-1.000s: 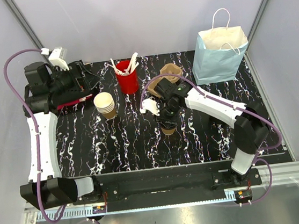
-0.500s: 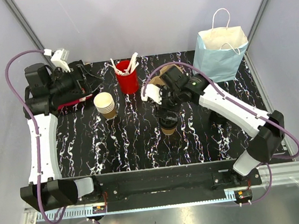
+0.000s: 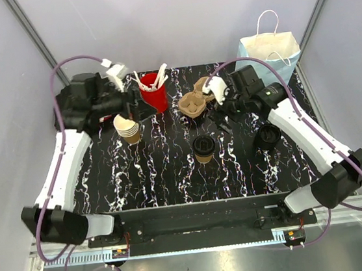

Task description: Pack the takeout coffee

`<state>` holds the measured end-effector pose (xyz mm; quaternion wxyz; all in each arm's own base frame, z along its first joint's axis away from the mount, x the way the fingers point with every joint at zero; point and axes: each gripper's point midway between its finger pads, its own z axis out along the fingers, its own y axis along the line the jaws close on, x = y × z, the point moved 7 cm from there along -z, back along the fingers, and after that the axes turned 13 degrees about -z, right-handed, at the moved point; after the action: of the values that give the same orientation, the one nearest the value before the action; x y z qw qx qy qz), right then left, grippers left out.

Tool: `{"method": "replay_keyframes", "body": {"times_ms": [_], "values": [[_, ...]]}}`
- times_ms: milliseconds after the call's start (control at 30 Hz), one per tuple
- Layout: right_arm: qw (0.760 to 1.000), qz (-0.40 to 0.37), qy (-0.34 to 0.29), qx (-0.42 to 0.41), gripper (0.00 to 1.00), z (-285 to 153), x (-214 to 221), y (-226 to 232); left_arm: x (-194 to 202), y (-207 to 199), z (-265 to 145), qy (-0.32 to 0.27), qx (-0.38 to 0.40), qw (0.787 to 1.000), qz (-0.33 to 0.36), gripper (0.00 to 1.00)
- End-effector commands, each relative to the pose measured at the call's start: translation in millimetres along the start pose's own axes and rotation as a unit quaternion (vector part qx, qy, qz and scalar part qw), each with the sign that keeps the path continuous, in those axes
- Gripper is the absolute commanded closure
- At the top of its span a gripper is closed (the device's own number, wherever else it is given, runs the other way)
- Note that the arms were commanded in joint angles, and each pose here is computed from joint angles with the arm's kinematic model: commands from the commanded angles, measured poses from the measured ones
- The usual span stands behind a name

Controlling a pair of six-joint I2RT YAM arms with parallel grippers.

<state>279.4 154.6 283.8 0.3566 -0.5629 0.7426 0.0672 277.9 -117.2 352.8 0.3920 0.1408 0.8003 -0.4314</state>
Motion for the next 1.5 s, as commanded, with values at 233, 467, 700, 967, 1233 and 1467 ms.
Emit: {"method": "replay_keyframes", "body": {"times_ms": [233, 467, 700, 967, 1233, 1467], "values": [[0.992, 0.087, -0.082, 0.036, 0.0, -22.3, 15.0, -3.7, 44.7, 7.0, 96.7, 0.158, 0.078, 0.984, -0.026, 0.01], [0.991, 0.104, -0.072, 0.035, 0.0, -21.6, 35.7, 5.6, 70.3, 13.2, 129.0, 0.217, 0.11, 0.968, -0.059, 0.01], [0.989, 0.128, -0.063, 0.04, 0.0, -18.8, 56.8, 9.3, 95.0, 16.1, 158.4, 0.254, 0.106, 0.96, -0.049, 0.01], [0.987, 0.14, -0.061, 0.048, 0.0, -23.6, 69.0, 12.0, 114.7, 12.9, 183.2, 0.284, 0.121, 0.949, -0.057, 0.01], [0.986, 0.148, -0.061, 0.048, 0.0, -24.8, 73.6, 17.1, 128.2, 21.9, 195.1, 0.301, 0.119, 0.944, -0.068, 0.01], [0.985, 0.152, -0.065, 0.045, 0.0, -25.7, 74.3, 20.6, 134.1, 24.7, 203.1, 0.309, 0.127, 0.94, -0.074, 0.01]]}}
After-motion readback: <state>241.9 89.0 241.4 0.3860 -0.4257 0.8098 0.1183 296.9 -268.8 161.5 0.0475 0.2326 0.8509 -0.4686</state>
